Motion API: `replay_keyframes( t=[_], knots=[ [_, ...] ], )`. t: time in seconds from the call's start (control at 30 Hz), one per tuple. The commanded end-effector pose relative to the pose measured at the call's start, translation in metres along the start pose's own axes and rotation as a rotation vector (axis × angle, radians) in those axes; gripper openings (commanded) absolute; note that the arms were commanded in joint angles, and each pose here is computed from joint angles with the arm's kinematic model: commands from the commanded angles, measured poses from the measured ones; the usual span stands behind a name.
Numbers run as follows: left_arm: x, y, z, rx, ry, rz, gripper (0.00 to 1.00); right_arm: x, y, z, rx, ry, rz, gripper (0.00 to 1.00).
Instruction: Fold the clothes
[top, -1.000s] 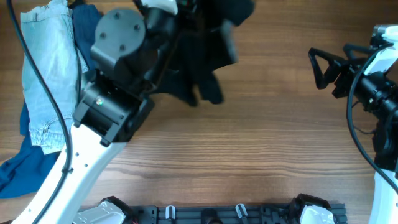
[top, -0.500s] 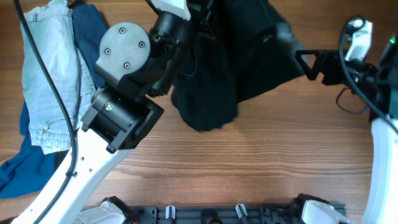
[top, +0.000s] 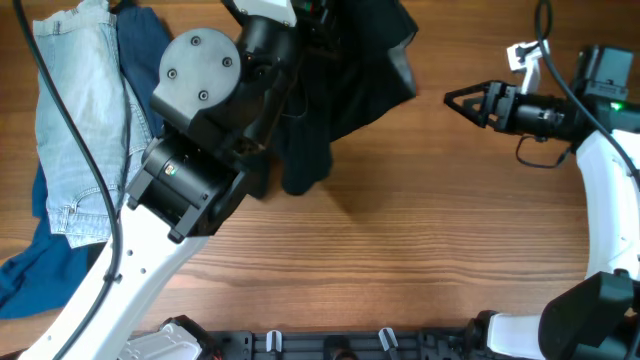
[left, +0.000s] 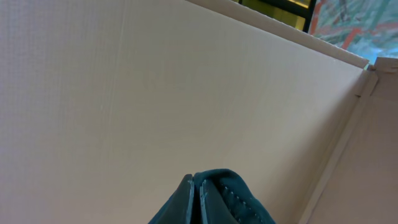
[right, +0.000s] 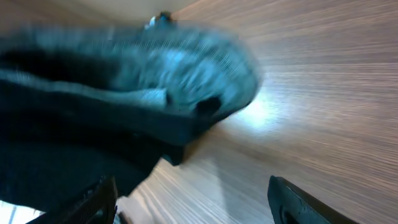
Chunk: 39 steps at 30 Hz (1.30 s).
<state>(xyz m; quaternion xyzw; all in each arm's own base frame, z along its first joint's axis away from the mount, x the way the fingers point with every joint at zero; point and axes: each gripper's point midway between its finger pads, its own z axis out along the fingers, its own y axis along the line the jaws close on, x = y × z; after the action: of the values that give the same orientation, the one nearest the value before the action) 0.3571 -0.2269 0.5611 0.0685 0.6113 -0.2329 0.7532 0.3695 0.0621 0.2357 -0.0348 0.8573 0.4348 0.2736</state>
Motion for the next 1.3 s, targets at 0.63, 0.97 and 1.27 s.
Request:
replay_keyframes(
  t=[0.63, 0.97, 1.27],
  knots=[
    [-0.006, 0.003, 0.000, -0.014, -0.011, 0.004, 0.04, 0.024, -0.037, 0.104, -0.042, 0.185, 0.145, 0.78],
    [0.008, 0.015, 0.000, -0.064, 0.046, 0.023, 0.04, 0.011, -0.061, 0.102, -0.014, 0.129, 0.135, 0.04],
    [0.043, 0.044, -0.012, -0.207, 0.199, 0.082, 0.04, -0.042, -0.017, -0.028, 0.241, -0.156, -0.021, 0.04]
  ],
)
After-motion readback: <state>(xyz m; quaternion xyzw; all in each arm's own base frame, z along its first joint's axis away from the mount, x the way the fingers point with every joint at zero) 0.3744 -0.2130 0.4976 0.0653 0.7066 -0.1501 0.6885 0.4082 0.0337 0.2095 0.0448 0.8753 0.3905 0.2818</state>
